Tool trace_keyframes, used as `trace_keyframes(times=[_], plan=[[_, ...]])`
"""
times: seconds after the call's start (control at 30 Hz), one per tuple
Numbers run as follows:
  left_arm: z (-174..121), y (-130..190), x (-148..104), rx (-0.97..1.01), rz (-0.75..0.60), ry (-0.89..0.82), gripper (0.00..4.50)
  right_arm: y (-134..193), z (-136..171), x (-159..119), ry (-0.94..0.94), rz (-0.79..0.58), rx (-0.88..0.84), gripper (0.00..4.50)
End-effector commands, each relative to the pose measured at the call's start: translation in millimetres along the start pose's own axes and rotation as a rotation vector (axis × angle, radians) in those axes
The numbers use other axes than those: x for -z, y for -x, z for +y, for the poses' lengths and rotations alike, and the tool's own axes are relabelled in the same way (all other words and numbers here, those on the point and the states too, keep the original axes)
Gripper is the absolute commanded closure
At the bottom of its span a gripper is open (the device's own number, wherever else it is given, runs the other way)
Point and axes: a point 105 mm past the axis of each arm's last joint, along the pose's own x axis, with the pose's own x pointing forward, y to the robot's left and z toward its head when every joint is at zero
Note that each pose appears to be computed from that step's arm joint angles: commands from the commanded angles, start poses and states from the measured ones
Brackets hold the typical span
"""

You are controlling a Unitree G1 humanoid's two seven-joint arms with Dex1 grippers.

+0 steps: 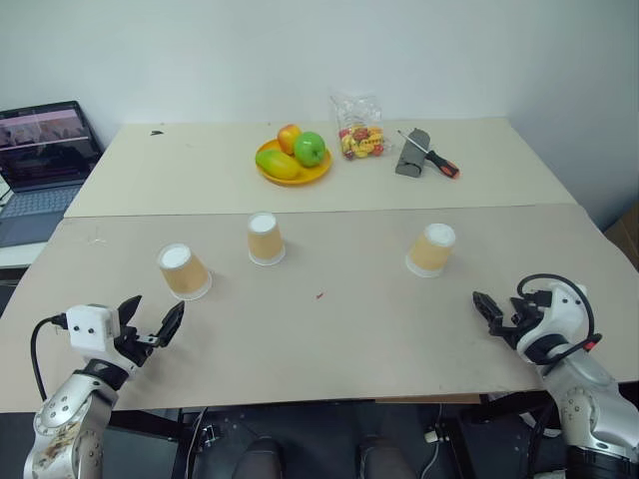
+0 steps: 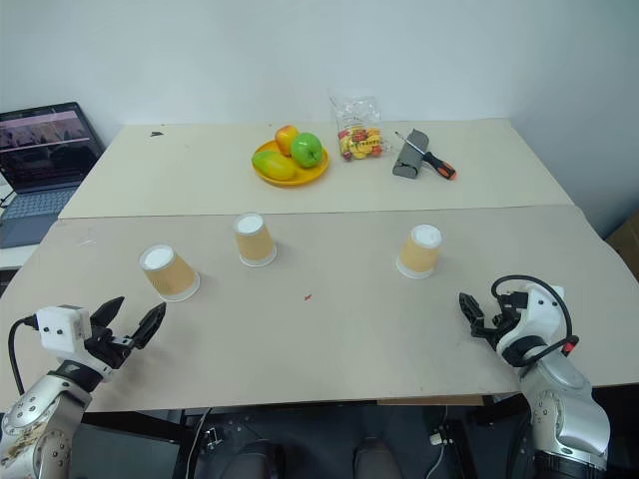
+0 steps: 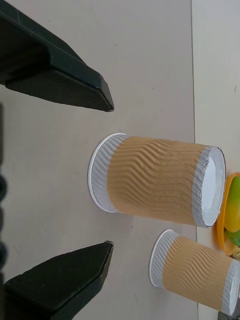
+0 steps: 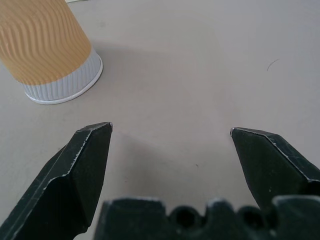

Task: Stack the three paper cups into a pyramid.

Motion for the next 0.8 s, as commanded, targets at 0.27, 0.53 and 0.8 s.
trace_keyframes(times=[0.27, 0.53, 0.8], plan=[[-8, -1, -15, 0.034, -0.035, 0.000, 0.08, 1, 11, -17, 0.082, -0.029, -0.086, 0.04], [-20, -17, -16, 0.137, -0.010, -0.002, 0.08, 45, 114, -44, 0.366, 0.141, -0.825, 0.04], [-25, -29, -25, 0.217, 0.013, -0.042, 0.08, 44, 156, -74, 0.581, 0.111, -1.076, 0.04]])
